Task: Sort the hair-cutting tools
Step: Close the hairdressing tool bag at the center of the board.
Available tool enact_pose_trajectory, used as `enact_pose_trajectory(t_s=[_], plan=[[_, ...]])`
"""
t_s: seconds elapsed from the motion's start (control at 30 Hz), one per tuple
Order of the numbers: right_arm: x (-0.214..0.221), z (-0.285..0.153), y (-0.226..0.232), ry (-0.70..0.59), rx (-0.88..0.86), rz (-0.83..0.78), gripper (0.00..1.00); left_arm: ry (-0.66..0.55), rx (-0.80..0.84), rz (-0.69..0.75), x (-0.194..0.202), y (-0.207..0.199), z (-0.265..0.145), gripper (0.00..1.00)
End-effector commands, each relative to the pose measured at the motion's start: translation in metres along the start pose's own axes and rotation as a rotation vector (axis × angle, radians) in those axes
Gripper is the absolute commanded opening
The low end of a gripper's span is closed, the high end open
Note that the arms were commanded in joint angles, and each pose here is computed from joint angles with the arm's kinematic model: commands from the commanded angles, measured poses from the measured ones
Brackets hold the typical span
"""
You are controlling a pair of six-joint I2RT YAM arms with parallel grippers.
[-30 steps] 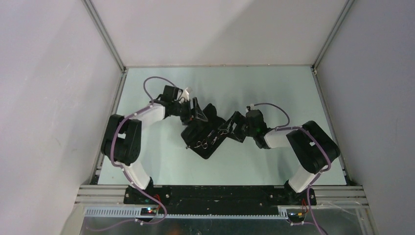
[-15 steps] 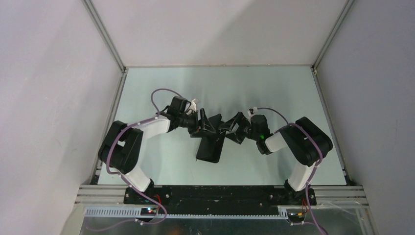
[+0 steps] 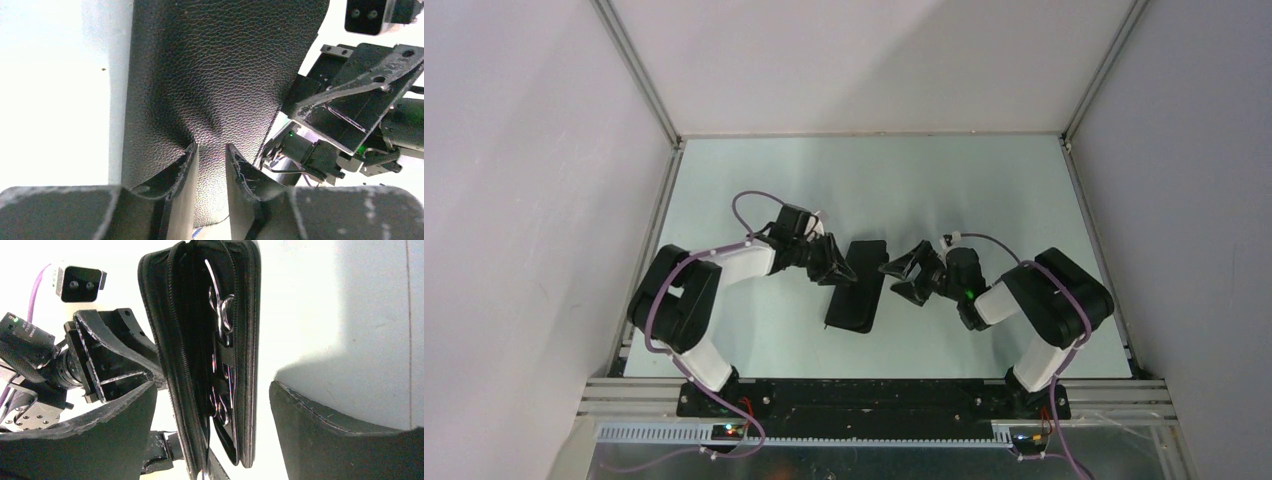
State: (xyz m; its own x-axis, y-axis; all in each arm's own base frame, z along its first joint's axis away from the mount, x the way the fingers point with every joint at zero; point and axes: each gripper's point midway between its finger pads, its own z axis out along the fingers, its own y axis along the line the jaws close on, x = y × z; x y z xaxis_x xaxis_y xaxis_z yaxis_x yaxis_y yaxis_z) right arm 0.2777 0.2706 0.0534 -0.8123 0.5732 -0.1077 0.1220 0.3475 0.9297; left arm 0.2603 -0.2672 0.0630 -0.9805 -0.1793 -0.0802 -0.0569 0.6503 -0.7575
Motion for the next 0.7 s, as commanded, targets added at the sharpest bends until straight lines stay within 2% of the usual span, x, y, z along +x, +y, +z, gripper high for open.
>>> enact_pose_trajectory(t_s=[0.0, 0.33, 0.43, 0.57, 0.67], plan=[[-0.001, -0.009, -0.003, -0.021, 0.022, -0.037, 0.86, 0.011, -0.049, -0.026, 0.008, 0.008, 0.006, 0.30], [0.004, -0.005, -0.007, 0.016, 0.110, -0.117, 0.77, 0.016, -0.071, -0.043, 0.012, 0.006, 0.016, 0.28], [0.010, 0.001, -0.014, 0.051, 0.129, -0.113, 0.67, 0.011, -0.070, -0.042, 0.011, 0.004, 0.015, 0.27], [0.019, 0.005, -0.029, 0.095, 0.164, -0.103, 0.48, 0.003, -0.069, -0.042, 0.011, 0.002, 0.013, 0.28], [0.020, 0.005, -0.041, 0.105, 0.203, -0.102, 0.32, -0.014, -0.053, -0.037, 0.009, -0.005, 0.007, 0.34]])
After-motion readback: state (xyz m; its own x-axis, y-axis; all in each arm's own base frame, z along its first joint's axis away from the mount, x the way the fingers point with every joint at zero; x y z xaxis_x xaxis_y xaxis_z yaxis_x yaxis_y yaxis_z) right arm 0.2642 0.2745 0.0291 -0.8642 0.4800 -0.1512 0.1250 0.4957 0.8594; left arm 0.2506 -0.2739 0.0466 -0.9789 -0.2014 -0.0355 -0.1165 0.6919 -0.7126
